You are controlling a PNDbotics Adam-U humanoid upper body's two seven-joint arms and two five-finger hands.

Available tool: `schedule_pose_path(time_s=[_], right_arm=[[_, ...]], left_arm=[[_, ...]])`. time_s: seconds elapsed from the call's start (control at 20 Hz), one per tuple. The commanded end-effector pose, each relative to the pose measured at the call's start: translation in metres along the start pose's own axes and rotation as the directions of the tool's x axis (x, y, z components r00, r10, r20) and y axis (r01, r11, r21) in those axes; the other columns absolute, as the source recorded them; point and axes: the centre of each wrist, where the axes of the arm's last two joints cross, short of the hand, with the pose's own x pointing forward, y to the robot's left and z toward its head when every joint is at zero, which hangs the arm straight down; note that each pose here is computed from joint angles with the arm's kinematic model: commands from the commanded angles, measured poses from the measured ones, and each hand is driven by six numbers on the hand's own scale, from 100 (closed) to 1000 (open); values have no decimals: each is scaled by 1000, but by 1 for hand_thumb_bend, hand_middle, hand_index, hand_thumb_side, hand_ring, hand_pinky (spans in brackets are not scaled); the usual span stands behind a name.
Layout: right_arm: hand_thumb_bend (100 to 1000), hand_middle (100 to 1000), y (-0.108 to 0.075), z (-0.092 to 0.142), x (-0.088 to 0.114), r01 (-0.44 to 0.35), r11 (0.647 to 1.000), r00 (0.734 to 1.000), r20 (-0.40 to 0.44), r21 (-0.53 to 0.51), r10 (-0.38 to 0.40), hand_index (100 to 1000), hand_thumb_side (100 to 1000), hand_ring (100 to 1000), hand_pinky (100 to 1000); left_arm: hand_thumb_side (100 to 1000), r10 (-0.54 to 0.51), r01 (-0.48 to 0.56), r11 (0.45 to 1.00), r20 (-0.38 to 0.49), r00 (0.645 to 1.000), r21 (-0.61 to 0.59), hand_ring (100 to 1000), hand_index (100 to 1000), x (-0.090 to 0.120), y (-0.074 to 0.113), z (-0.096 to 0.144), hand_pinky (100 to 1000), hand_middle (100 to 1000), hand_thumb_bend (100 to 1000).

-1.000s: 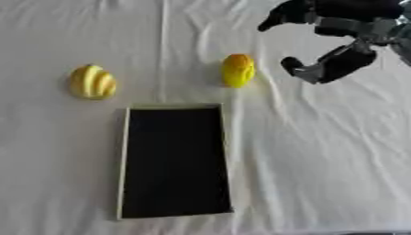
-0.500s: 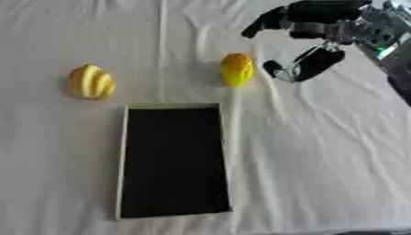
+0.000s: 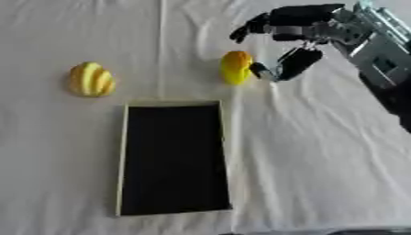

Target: Pick up objects on the table and place them in the box.

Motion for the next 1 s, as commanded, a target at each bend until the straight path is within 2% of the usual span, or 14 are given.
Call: schedule_pose_path(time_s=[0.05,0.15,0.45,0.5,0.55,0.75,0.9,1.0], right_arm=[[104,862,-9,1,-3,-40,999,999,-17,-7,40,985,368,972,1000],[100,863,-7,-1,-5,-38,999,999,-20,-9,38,987,342,972,1000],[138,870,-2,-4,-14,-55,998,998,-45,-4,54,989,363,973,1000],[149,869,0,-3,-16,-59,998,997,-50,-1,59,990,331,973,1000],[139,870,1,-4,-17,-62,998,997,-53,3,62,990,364,973,1000],[160,873,6,-5,-21,-73,997,995,-59,20,74,992,386,973,1000],[165,872,11,-5,-23,-79,996,994,-67,44,82,991,394,972,1000],[134,837,13,-5,-25,-77,996,994,-70,52,81,971,378,960,1000]], left_arm=[[334,11,-11,1000,29,1000,-7,803,861,6,0,-6,778,776,100],[335,14,-14,1000,29,999,-8,803,860,6,0,-6,778,776,100],[337,27,-26,999,33,999,-19,802,861,7,-3,-7,778,774,100],[336,28,-27,999,34,999,-17,802,861,7,-3,-7,778,774,100],[337,29,-28,999,35,999,-17,802,861,7,-3,-8,778,773,100],[338,32,-31,999,36,999,-20,801,861,7,-3,-8,778,772,100],[340,34,-33,999,36,999,-19,799,860,7,-3,-8,778,771,100],[342,35,-35,999,35,999,-21,799,861,7,-3,-8,778,771,100]])
